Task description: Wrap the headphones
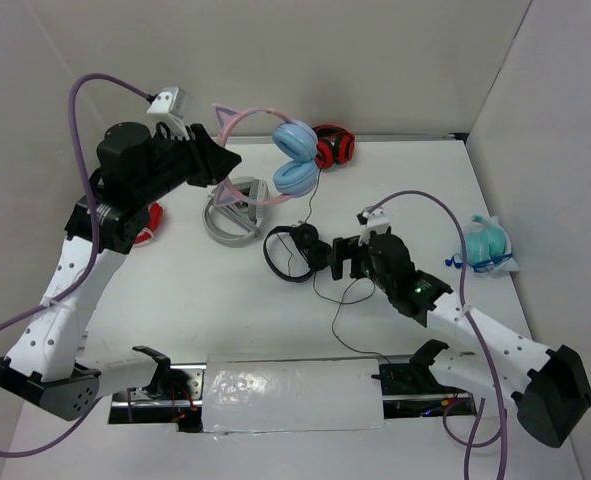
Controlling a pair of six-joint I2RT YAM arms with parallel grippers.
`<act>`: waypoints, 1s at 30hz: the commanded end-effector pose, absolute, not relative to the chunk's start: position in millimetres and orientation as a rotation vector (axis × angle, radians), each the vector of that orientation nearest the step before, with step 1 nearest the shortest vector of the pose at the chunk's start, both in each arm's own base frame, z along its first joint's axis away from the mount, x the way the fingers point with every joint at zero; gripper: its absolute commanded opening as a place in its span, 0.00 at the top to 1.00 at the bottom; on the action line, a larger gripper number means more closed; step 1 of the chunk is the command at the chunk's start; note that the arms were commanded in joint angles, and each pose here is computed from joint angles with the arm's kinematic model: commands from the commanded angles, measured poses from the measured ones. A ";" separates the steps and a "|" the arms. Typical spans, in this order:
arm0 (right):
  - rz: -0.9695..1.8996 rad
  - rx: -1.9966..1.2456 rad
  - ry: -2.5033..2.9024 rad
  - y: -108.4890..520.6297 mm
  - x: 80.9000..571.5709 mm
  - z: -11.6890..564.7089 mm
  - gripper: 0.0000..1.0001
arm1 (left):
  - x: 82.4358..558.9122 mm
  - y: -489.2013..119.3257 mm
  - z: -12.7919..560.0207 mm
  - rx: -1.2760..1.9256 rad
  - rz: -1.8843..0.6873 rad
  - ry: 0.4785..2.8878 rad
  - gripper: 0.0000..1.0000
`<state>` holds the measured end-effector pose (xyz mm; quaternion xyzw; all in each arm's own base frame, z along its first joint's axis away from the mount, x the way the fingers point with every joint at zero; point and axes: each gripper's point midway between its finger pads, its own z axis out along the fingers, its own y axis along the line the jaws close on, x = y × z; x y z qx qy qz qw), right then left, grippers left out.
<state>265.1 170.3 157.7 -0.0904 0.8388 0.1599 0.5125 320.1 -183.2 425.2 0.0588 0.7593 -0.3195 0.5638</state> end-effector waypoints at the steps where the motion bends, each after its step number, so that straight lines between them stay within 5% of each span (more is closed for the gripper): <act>1: 0.488 -0.277 1.873 197.6 276.0 177.4 0.00 | 279.8 -182.9 521.8 0.183 -0.891 1.492 1.00; 17: 0.654 -0.531 1.667 270.9 305.7 178.6 0.04 | 261.2 -177.2 546.3 0.132 -0.957 1.446 1.00; 20: 0.729 -0.598 1.709 289.1 301.5 160.4 0.22 | 262.6 -173.4 548.0 0.103 -0.949 1.442 1.00; 26: 0.823 -0.655 1.689 300.1 267.2 148.8 0.81 | 281.2 -169.5 532.6 0.028 -0.917 1.481 1.00; 30: 0.754 -0.627 1.758 295.4 244.2 149.6 1.00 | 308.0 -169.0 498.0 -0.058 -0.902 1.564 1.00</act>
